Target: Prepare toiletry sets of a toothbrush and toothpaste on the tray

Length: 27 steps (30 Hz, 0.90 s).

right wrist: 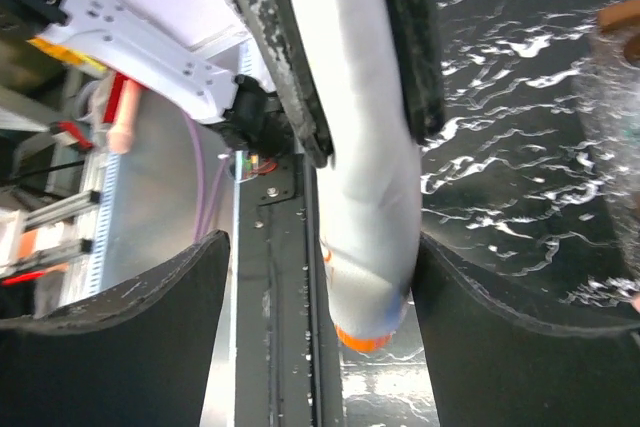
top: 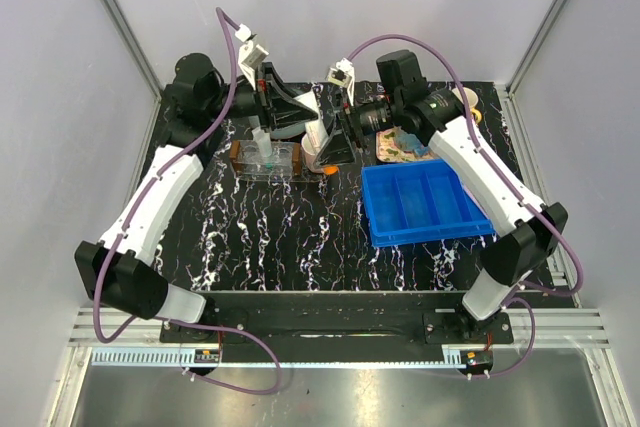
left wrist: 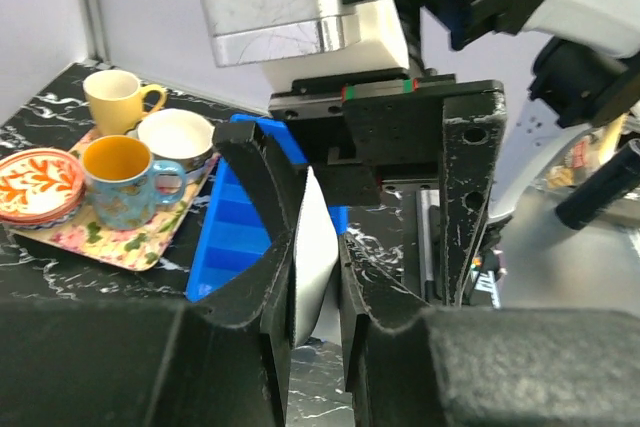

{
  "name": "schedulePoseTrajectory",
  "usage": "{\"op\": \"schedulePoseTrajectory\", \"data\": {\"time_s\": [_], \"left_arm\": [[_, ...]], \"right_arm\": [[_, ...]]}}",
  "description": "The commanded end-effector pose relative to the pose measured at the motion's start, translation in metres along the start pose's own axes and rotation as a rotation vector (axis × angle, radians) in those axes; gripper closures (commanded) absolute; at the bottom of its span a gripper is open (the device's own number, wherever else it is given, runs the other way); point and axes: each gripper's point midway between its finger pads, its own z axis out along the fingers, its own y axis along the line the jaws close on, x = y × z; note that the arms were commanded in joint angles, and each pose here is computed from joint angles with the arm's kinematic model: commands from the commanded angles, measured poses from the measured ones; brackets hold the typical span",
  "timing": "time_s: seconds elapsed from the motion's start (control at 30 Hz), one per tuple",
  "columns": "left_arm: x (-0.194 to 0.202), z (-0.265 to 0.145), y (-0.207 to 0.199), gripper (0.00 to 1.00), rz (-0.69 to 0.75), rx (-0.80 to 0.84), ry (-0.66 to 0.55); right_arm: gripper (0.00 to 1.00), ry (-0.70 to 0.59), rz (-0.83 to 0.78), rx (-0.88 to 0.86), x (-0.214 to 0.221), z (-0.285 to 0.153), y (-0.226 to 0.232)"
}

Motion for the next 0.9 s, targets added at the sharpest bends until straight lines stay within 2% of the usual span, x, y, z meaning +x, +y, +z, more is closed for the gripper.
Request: {"op": "schedulePoseTrajectory", "data": {"time_s": [0.0, 0.3, 0.63, 0.87], "left_arm": [[-0.027, -0.010, -0.006, 1.00, 0.167, -0.105, -0.019], [-0.019, -0.038, 0.026, 1.00, 0.267, -0.378, 0.046], [-0.031, -0.111, 0.078, 1.00, 0.350, -0.803, 0.040], [-0.024, -0.156, 0.108, 1.00, 0.368, -1.012, 0.056]], "right_arm": [[0.23, -0.045, -0.139, 0.160, -0.025, -0.020, 0.004], [0.23, -0.034, -0.215, 0.500, -0.031, -0.051, -0.037], [0.27, 0.034, -0.229, 0.783, -0.012, -0.082, -0.079], [0.32, 0.093, -0.243, 0.854, 0.016, -0.089, -0.099]]}}
